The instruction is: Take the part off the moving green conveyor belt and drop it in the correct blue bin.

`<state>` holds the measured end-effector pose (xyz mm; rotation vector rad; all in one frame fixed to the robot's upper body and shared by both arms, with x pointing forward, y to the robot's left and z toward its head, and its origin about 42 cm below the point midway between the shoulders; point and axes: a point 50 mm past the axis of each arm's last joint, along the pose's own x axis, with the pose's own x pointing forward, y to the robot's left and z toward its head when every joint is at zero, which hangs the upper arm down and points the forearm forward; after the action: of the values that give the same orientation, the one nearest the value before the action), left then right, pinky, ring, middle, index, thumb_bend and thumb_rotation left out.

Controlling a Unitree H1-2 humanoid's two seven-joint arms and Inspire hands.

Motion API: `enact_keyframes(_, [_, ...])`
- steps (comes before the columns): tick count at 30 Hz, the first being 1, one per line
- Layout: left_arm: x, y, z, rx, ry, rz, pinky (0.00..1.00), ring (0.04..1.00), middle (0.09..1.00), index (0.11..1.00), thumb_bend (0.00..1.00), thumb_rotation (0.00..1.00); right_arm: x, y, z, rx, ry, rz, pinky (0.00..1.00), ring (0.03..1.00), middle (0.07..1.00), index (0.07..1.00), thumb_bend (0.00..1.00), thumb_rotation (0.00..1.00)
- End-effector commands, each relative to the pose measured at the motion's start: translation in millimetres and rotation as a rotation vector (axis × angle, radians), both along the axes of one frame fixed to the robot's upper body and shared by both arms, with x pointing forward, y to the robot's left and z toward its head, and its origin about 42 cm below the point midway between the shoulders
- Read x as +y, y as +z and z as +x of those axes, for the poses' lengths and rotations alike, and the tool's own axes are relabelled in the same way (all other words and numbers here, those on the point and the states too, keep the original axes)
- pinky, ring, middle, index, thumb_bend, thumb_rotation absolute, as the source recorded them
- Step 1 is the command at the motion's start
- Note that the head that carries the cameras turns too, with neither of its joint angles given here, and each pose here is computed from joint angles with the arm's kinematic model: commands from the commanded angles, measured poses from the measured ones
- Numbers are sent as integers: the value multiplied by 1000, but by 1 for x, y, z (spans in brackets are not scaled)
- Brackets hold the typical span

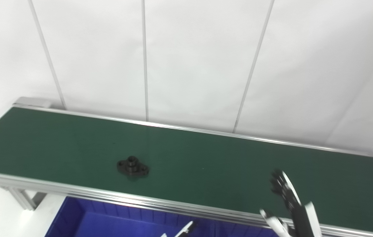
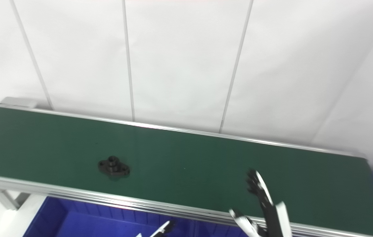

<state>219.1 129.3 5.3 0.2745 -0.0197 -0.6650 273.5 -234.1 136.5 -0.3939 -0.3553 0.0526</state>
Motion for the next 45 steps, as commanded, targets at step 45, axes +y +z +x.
enact_keyframes(45, [-3,26,26,-107,-121,20,984,1000,1000,1000,703,771,157,78,170,267,249,-820,774,853,897,937,889,433])
